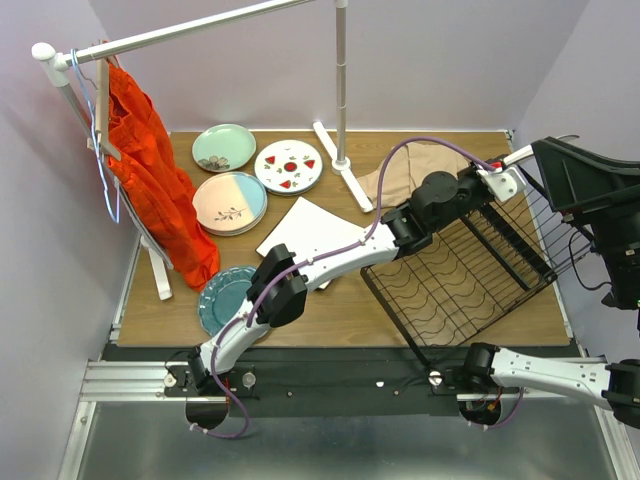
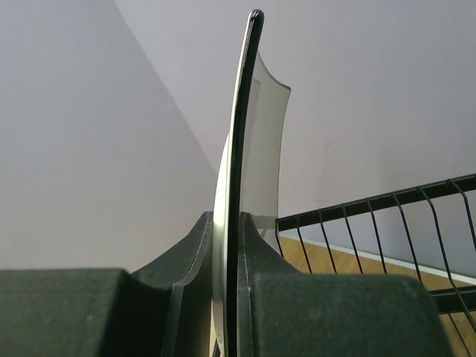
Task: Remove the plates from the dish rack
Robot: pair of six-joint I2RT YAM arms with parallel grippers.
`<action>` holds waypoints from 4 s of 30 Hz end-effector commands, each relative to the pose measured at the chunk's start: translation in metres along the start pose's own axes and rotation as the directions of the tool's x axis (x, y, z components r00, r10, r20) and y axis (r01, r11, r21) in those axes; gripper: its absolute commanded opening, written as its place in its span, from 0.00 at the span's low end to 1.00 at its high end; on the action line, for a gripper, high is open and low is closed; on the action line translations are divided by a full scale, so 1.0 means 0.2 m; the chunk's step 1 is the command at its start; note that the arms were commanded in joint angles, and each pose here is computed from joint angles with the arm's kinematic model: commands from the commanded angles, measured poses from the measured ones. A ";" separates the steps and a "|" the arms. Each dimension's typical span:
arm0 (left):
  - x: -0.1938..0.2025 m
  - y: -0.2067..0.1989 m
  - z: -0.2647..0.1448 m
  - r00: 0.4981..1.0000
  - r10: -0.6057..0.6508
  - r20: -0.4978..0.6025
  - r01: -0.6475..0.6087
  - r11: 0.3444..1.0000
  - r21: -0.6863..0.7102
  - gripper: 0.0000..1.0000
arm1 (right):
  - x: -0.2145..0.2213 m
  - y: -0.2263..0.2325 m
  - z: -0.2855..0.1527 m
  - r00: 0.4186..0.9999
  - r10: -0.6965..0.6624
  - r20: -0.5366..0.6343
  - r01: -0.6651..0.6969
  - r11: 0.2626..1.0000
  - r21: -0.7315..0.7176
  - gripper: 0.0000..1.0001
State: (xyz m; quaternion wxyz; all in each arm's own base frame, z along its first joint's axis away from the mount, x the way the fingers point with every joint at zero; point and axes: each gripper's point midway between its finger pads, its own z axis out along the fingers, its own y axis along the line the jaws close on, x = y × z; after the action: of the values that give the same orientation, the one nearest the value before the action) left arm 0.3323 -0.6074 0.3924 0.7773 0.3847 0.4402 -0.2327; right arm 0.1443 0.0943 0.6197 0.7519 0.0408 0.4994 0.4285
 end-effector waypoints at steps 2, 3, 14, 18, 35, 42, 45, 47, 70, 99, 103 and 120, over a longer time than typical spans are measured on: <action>-0.51 0.16 -0.04 0.972 0.010 0.236 0.004 0.998 -0.058 0.00 | -0.03 -0.04 -0.01 1.000 -0.014 0.026 0.013 0.999 0.033 0.55; -0.51 0.16 -0.04 0.970 0.016 0.241 0.000 0.998 -0.066 0.00 | -0.03 -0.04 -0.01 1.000 -0.015 0.026 0.014 0.999 0.037 0.55; -0.64 0.28 -0.02 0.952 0.058 0.302 -0.017 0.990 -0.137 0.00 | -0.03 -0.04 0.00 0.999 -0.017 0.031 0.016 0.999 0.039 0.55; -0.62 0.31 -0.02 0.952 0.067 0.300 -0.023 0.989 -0.148 0.00 | -0.04 -0.04 0.00 0.999 -0.016 0.031 0.015 0.999 0.036 0.55; -0.87 0.36 -0.14 0.902 -0.080 0.423 0.128 0.988 -0.086 0.00 | -0.04 -0.04 0.01 0.999 -0.022 0.036 0.020 0.999 0.042 0.55; -0.96 0.43 -0.17 0.886 -0.081 0.456 0.154 0.980 -0.124 0.00 | -0.05 -0.04 0.01 0.999 -0.021 0.041 0.019 0.999 0.048 0.55; -0.99 0.46 -0.19 0.879 -0.090 0.468 0.171 0.976 -0.133 0.00 | -0.05 -0.04 0.01 0.999 -0.022 0.040 0.020 0.999 0.041 0.55; -1.03 0.48 -0.21 0.873 -0.103 0.477 0.186 0.974 -0.130 0.00 | -0.05 -0.03 0.00 0.999 -0.019 0.039 0.018 0.999 0.038 0.55; -1.18 0.87 -0.59 0.603 -0.566 0.562 0.688 0.726 -0.008 0.00 | -0.07 0.11 -0.04 0.999 0.023 0.023 -0.020 0.991 -0.134 0.55; 0.16 1.38 -1.67 0.156 -0.562 0.813 0.858 -0.330 -0.393 0.00 | 0.23 0.06 0.05 0.996 0.034 -0.083 -0.038 0.998 -0.050 0.55; 0.33 1.32 -1.71 0.150 -0.562 0.813 0.798 -0.417 -0.436 0.00 | 0.27 0.05 0.05 0.995 0.036 -0.096 -0.040 0.998 -0.040 0.55; 0.70 1.14 -1.92 0.135 -0.514 0.847 0.725 -0.531 -0.438 0.00 | 0.31 -0.02 -0.01 0.994 0.049 -0.100 -0.051 0.999 -0.009 0.55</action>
State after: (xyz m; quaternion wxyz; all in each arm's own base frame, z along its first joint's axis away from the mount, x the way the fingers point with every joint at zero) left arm 0.3511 -0.1706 0.1716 0.4562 -0.5360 0.6472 -0.2928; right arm 0.1514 0.1399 0.5740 0.7145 0.0083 0.5336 0.4524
